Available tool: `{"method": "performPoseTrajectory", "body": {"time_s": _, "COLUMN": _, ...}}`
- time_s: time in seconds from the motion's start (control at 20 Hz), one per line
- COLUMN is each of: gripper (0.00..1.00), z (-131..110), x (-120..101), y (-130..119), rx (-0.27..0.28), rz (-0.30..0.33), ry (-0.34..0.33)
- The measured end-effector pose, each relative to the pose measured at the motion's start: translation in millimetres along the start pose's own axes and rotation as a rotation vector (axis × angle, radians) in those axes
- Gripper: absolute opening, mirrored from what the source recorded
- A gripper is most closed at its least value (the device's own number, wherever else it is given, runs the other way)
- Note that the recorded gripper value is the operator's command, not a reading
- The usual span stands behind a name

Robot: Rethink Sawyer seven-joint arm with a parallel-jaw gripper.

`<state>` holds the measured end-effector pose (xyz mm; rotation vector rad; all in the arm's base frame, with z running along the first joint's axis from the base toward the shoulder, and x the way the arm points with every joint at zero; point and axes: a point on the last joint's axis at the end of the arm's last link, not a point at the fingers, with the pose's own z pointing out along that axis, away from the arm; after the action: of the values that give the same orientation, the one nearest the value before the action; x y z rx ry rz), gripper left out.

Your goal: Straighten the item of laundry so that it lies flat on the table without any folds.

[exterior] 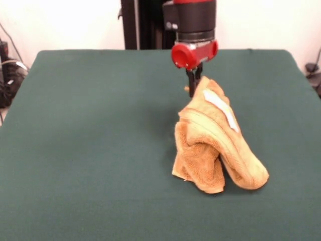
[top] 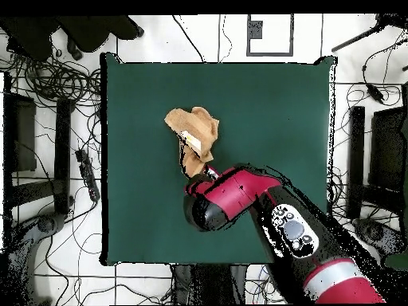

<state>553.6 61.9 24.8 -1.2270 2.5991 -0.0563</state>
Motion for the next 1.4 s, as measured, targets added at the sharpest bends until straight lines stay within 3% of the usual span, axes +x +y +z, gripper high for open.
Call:
{"method": "performPoseTrajectory", "body": {"time_s": 0.35, "gripper": 0.00, "z": -37, "x": 5, "y": -38, "rx": 0.094, "rz": 0.021, "ry": 0.055}}
{"method": "performPoseTrajectory", "body": {"time_s": 0.6, "gripper": 0.00, "z": -58, "x": 4, "y": -53, "rx": 0.131, "rz": 0.042, "ry": 0.080}}
{"method": "performPoseTrajectory", "body": {"time_s": 0.85, "gripper": 0.00, "z": -91, "x": 14, "y": -75, "rx": 0.153, "rz": 0.137, "ry": 0.110}}
{"method": "performPoseTrajectory", "body": {"time_s": 0.9, "gripper": 0.00, "z": -108, "x": 24, "y": -87, "rx": 0.163, "rz": 0.194, "ry": 0.127}}
{"method": "performPoseTrajectory", "body": {"time_s": 1.05, "gripper": 0.00, "z": -130, "x": 39, "y": -105, "rx": 0.181, "rz": 0.263, "ry": 0.152}}
{"method": "performPoseTrajectory", "body": {"time_s": 1.4, "gripper": 0.00, "z": -179, "x": 66, "y": -140, "rx": 0.237, "rz": 0.325, "ry": 0.220}}
